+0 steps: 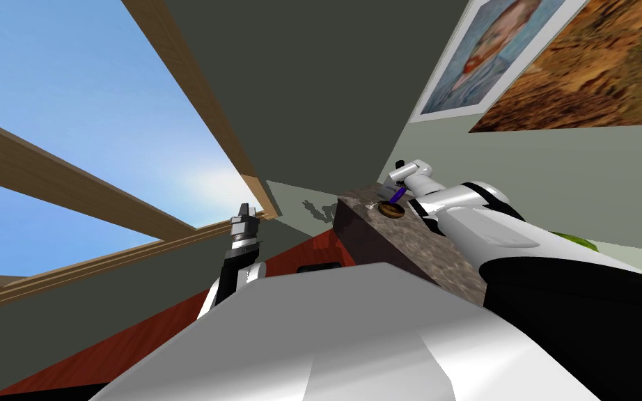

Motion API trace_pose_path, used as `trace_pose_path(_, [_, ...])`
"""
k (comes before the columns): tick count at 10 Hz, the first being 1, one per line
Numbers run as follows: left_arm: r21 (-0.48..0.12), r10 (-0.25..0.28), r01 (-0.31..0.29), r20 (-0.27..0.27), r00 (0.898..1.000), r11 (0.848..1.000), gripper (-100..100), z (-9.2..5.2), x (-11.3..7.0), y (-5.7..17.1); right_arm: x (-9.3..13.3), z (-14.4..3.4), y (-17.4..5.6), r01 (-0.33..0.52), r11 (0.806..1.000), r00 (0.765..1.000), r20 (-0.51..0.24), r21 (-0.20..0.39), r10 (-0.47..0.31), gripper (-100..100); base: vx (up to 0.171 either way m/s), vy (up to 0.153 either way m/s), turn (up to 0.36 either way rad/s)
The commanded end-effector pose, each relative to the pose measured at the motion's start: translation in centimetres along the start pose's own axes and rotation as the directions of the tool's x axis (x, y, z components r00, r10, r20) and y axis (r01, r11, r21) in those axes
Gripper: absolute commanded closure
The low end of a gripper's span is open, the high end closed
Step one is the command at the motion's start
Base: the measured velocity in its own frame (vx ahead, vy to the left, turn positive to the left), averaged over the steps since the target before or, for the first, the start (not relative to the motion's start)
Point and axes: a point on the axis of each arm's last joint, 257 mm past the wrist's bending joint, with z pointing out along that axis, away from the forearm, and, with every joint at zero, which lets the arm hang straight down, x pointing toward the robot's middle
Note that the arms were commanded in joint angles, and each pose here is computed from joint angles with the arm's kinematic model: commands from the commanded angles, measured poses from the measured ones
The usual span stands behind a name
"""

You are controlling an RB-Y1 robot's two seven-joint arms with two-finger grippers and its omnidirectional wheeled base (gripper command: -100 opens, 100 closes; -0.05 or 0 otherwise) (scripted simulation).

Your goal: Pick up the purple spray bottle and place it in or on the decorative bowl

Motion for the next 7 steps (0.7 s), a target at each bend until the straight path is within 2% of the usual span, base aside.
trace_pose_path(1, [0.0, 0.0, 0.0, 0.0, 1.0, 1.0, 0, 0.0, 0.0, 0.0, 0.0, 0.0, 0.0, 0.0, 1.0, 1.0, 0.0, 0.0, 0.0, 0, 0.0, 0.0, 0.0])
trace_pose_path(2, [0.0, 0.0, 0.0, 0.0, 1.0, 1.0, 0, 0.0, 0.0, 0.0, -1.3, -0.9, -0.1, 0.001, 1.0, 1.0, 0.0, 0.004, -0.001, -100, 0.004, -0.008, 0.029])
trace_pose_path(5, [0.0, 0.0, 0.0, 0.0, 1.0, 1.0, 0, 0.0, 0.0, 0.0, -3.7, -2.9, -0.4, 0.002, 1.0, 1.0, -0.001, 0.012, -0.002, -100, 0.011, -0.015, 0.034])
trace_pose_path(7, [0.0, 0.0, 0.0, 0.0, 1.0, 1.0, 0, 0.0, 0.0, 0.0, -3.6, -2.7, -0.4, 0.002, 1.0, 1.0, 0.0, 0.01, -0.002, -100, 0.004, -0.007, 0.006])
